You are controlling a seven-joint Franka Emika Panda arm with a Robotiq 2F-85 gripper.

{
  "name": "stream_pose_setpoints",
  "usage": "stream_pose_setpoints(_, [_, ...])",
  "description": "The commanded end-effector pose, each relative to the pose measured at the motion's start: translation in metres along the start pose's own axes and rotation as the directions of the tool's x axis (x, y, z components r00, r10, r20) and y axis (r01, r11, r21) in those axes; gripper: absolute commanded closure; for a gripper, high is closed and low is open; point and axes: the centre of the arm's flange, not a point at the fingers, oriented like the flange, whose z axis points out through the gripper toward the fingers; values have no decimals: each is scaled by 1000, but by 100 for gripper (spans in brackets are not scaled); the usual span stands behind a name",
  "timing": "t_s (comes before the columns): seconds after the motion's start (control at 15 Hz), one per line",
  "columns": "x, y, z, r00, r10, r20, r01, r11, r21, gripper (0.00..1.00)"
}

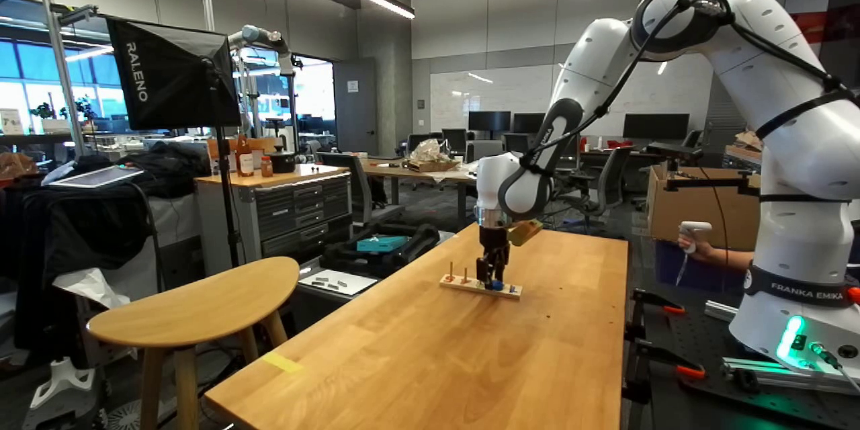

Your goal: Take the blue object from the wooden board and put it on the table

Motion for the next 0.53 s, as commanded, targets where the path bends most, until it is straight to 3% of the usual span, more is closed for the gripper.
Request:
stream_pose_setpoints(0.0, [3, -3, 0, 1000, 4, -20, -4, 1000, -2, 71])
stream_pose_setpoints(0.27, [7, -3, -8, 1000, 12, -15, -12, 1000, -2, 74])
stream_pose_setpoints(0.33, [6, -3, -13, 1000, 14, -17, -14, 1000, -2, 81])
stream_pose_setpoints(0.47, [8, -5, -23, 1000, 25, -13, -25, 1000, 8, 79])
